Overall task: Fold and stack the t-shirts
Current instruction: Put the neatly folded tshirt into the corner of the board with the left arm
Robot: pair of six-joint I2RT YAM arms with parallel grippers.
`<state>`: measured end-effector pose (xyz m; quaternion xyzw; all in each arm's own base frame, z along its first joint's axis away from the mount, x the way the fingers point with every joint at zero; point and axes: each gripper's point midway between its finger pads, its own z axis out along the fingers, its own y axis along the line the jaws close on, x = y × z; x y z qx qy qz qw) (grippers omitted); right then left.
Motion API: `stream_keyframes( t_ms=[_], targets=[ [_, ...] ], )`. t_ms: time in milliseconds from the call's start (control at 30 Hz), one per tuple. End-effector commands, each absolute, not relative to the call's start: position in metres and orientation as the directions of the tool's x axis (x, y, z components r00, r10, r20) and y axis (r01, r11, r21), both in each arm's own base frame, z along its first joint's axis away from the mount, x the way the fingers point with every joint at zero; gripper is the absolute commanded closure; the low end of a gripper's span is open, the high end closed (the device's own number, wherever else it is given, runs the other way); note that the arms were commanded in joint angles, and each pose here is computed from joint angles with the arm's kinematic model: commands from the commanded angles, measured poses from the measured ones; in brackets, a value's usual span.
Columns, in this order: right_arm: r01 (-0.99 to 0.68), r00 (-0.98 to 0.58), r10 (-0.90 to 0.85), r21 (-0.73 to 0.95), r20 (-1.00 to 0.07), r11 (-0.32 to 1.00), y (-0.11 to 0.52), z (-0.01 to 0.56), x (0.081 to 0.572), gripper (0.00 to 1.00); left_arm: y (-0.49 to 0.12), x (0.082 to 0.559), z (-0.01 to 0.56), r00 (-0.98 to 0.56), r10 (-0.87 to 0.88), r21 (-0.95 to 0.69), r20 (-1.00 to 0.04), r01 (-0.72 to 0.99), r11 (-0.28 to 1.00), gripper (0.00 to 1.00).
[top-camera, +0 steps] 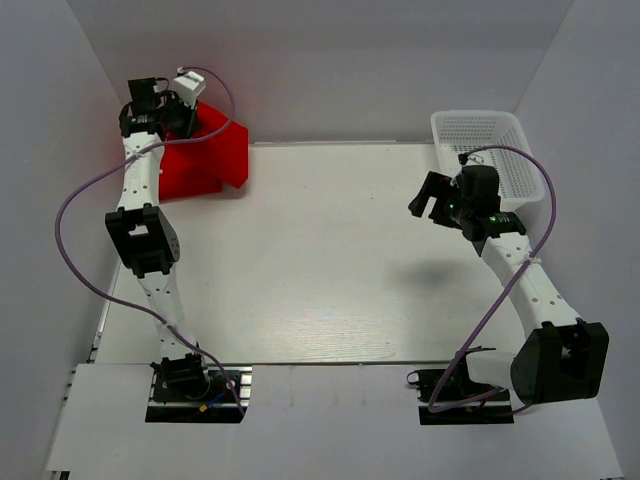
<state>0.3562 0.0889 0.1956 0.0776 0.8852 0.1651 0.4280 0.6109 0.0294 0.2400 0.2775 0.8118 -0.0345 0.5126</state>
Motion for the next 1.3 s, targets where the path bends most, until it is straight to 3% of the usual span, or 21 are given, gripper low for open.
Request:
stream_keyframes(
  t_ms=[0,500,1133,1233,1267],
  targets=[
    [-0.03,-0.584,0.295,0.383,-0.757,0.923,0.094,0.208,0.365,0.1,0.021,0.59,0.366,-0.053,0.389,0.318,-0.92,0.479,0.818,1.0],
    [-0.023,-0.572,0.319,0.404,-0.755,0.914,0.097,0.212,0.37,0.1,0.073,0.593,0.343,-0.114,0.355,0.278,-0.928,0.426,0.861,1.0],
    [-0.015,-0.598,0.324,0.414,-0.733,0.91,0.101,0.213,0.38,0.1,0.145,0.615,0.226,-0.346,0.24,0.135,-0.907,0.301,0.944,1.0],
    [-0.011,-0.599,0.326,0.414,-0.732,0.91,0.101,0.213,0.38,0.1,0.162,0.614,0.22,-0.394,0.243,0.166,-0.886,0.221,0.961,0.93],
    [-0.012,-0.597,0.325,0.414,-0.733,0.91,0.102,0.214,0.38,0.1,0.171,0.612,0.22,-0.405,0.241,0.176,-0.882,0.192,0.966,0.82]
  ],
)
